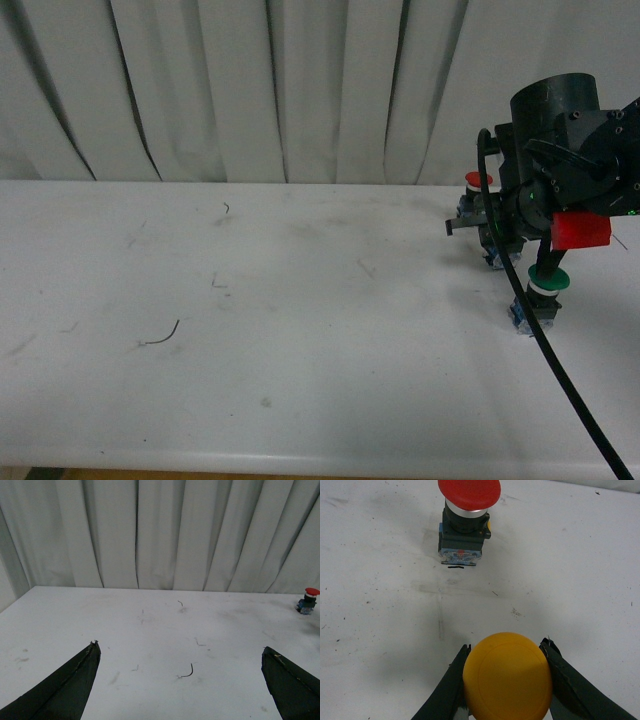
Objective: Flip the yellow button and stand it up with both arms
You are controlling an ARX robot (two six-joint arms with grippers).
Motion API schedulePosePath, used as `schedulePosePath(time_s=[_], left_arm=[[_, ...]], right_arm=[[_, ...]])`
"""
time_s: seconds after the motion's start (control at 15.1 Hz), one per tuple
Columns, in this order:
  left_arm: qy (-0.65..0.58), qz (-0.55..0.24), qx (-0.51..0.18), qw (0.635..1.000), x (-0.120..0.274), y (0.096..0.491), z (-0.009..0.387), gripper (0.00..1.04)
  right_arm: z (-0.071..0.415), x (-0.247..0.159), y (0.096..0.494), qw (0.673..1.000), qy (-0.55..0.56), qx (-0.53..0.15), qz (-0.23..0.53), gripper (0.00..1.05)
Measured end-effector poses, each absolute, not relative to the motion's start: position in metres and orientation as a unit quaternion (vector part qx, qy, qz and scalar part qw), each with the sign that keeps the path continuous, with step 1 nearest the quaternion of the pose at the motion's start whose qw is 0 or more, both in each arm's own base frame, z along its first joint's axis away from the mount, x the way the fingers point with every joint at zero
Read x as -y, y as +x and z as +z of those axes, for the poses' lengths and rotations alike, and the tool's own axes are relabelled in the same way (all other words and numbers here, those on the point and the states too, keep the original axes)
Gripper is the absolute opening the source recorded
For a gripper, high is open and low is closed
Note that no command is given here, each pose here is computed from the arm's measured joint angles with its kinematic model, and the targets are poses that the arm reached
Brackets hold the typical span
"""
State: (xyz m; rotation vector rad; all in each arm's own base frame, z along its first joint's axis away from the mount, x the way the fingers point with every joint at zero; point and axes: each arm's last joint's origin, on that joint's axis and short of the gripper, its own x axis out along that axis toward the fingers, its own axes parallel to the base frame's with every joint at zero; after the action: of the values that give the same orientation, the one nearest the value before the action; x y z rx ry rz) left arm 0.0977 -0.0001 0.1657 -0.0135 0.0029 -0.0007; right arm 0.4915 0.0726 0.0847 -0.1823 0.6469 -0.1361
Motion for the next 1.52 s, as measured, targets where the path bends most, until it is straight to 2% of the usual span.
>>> schedulePosePath(time_s=[0.33, 0.66, 0.73, 0.79, 0.93, 1.06, 1.19, 1.52], left_arm=[[-0.007, 0.000, -0.001, 1.000, 0.000, 0.098, 0.166, 0.98], [-0.007, 0.000, -0.001, 1.000, 0.000, 0.098, 0.166, 0.98], [-0.007, 0.000, -0.001, 1.000, 0.000, 0.098, 0.166, 0.98], [-0.007, 0.000, -0.001, 1.000, 0.000, 0.098, 0.166, 0.98], [-0.007, 0.000, -0.001, 1.000, 0.000, 0.098, 0.166, 0.98], [-0.007, 0.000, -0.001, 1.000, 0.000, 0.098, 0.166, 0.98], [-0.007, 0.000, -0.001, 1.000, 0.000, 0.098, 0.166, 0.98], [-0.007, 0.000, -0.001, 1.000, 0.000, 0.098, 0.166, 0.98]], right_arm=[[0.079, -0.073, 0.491, 0.939, -0.091, -0.324, -0.067, 0.36], [0.076, -0.073, 0.491, 0.939, -0.088, -0.327, -0.066, 0.92], [0.076, -0.073, 0.491, 0.940, -0.084, -0.324, -0.064, 1.00], [0.077, -0.073, 0.492, 0.942, -0.080, -0.321, -0.059, 0.97], [0.083, -0.072, 0.490, 0.947, -0.070, -0.309, -0.048, 0.98], [0.139, -0.042, 0.475, 0.974, 0.004, -0.226, -0.026, 0.98], [0.168, -0.021, 0.461, 0.982, 0.033, -0.182, -0.021, 0.98], [0.241, 0.019, 0.375, 0.992, 0.106, -0.044, 0.047, 0.98]])
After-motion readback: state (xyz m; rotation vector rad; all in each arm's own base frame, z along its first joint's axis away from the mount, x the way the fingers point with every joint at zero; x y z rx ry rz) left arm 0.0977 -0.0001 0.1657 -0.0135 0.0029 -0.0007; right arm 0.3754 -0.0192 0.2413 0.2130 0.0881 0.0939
